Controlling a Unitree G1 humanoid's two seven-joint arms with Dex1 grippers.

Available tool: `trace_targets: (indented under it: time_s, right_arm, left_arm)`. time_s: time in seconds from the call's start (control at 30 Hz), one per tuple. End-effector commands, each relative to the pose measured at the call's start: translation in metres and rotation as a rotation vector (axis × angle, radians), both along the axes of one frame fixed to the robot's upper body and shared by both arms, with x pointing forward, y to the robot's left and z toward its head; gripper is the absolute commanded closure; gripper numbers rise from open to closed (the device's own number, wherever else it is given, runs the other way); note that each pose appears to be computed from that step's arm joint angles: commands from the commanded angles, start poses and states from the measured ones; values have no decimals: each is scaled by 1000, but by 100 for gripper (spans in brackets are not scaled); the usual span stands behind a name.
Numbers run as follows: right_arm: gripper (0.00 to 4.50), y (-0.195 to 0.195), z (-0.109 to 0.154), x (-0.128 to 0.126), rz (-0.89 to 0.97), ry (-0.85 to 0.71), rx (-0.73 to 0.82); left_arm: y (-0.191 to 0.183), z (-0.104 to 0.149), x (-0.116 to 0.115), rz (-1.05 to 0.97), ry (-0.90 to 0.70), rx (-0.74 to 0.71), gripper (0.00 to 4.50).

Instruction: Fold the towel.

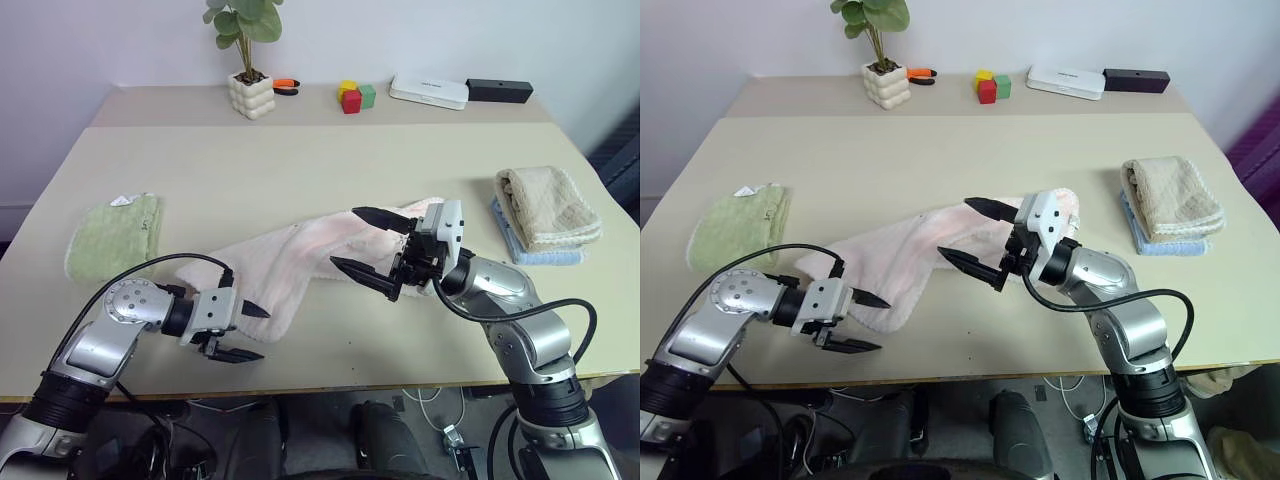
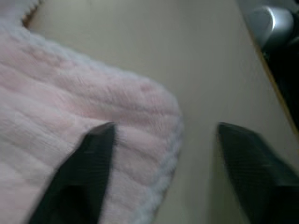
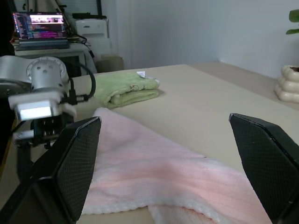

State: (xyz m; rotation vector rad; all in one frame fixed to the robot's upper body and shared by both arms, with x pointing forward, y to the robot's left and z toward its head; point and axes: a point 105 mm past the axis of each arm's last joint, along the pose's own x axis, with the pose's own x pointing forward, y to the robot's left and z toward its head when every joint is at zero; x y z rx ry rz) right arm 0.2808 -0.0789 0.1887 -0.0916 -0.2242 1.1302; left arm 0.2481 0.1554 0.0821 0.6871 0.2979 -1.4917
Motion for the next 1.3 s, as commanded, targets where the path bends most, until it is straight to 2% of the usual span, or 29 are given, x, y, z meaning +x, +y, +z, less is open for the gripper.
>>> trace_targets:
  time_s: [0.03,0.13,0.17,0.27,0.37,0.47,0.57,0.7,0.77,0.9,1.03,1.17,1.3]
  right_arm:
    - [0,-1,12,-3,-4,-63,15]
    - [0,-2,11,-2,-13,-66,16]
    - [0,-3,11,0,-27,-70,17]
    - [0,-12,13,15,-123,-95,15]
    - [0,-26,15,37,-256,-124,6]
    - [0,-52,14,71,-449,-48,15]
    - [0,-89,0,102,-677,24,-75]
    - [0,-117,-8,117,-810,-6,-216]
    - [0,-129,-3,123,-853,3,-202]
    - [0,-136,-9,125,-840,-44,-348]
    - [0,-143,-7,131,-855,-59,-372]
    - [0,-147,-22,139,-856,-79,-523]
    - [0,-149,-25,144,-836,-117,-604]
  left_arm:
    - [-1,-7,0,8,-4,49,285]
    - [-3,-8,5,32,-26,48,437]
    - [-3,-7,7,42,-39,45,444]
    - [1,-1,7,53,-9,11,444]
    - [-2,19,11,65,-7,-117,444]
    - [2,65,18,104,20,-365,444]
    - [17,90,24,147,-20,-451,444]
    - [28,93,25,179,-39,-430,444]
    - [34,93,24,199,-49,-415,444]
    - [38,95,16,210,-63,-434,444]
    - [45,95,3,221,-57,-445,444]
    - [53,94,-4,252,-70,-459,444]
    - [54,93,-9,261,-61,-462,444]
